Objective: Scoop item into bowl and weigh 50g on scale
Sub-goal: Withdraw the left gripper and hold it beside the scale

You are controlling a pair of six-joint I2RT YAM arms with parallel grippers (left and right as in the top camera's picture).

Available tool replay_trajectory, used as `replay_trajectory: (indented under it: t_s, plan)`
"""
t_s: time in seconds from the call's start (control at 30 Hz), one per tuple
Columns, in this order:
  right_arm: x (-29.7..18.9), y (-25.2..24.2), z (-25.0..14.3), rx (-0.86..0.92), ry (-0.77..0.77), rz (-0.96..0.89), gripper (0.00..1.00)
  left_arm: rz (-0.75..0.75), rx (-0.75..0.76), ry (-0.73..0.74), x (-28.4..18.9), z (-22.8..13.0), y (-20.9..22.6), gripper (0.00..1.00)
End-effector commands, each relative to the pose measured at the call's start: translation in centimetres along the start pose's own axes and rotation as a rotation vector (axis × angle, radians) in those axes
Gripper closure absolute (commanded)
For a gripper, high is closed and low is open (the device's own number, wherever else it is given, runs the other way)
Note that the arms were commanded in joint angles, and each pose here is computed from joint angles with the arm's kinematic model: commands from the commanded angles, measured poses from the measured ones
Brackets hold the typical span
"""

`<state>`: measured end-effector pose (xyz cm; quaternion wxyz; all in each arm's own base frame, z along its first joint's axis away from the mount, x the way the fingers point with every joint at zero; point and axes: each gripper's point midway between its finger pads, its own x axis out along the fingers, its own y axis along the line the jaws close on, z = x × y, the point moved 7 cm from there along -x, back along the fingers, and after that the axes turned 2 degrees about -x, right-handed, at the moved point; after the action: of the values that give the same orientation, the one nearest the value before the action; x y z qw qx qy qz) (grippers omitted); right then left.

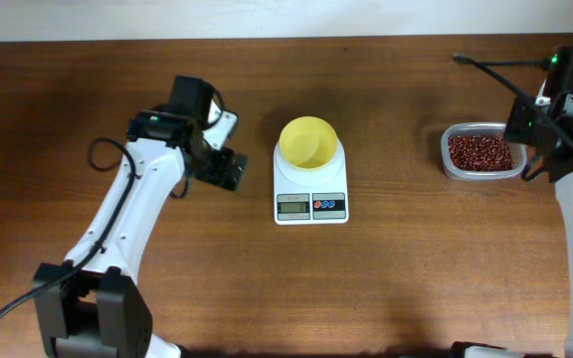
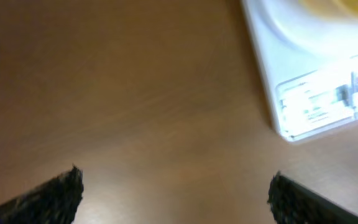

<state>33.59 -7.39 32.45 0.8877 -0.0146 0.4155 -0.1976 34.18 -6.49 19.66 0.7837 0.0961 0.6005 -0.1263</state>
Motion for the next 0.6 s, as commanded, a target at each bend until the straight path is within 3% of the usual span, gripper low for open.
replay_trajectory:
  t_s: [0.0, 0.2, 0.27, 0.33, 0.37, 0.57]
  plan:
    - [0.0, -0.2, -0.1, 0.008, 0.009, 0.002, 0.96, 0.237, 0.0, -0.127, -1.6, 1.7, 4.2, 0.01]
    - [0.0, 0.2, 0.7, 0.025, -0.038, 0.032, 0.96, 0.244, -0.016, -0.278, -2.2, 4.1, 4.9, 0.01]
    - [0.0, 0.2, 0.7, 0.02, -0.035, 0.031, 0.96, 0.149, 0.02, -0.297, -2.1, 4.3, 3.9, 0.01]
    - [0.0, 0.2, 0.8, 0.022, -0.04, 0.031, 0.96, -0.007, 0.206, -0.36, -2.2, 5.1, 2.0, 0.05]
    - [0.0, 0.2, 0.8, 0.022, -0.04, 0.031, 0.96, -0.04, 0.232, -0.389, -2.4, 5.4, 1.6, 0.01]
    - [-0.1, 0.6, 0.8, 0.026, -0.039, 0.071, 0.96, -0.1, 0.205, -0.378, -2.3, 5.2, 0.7, 0.01]
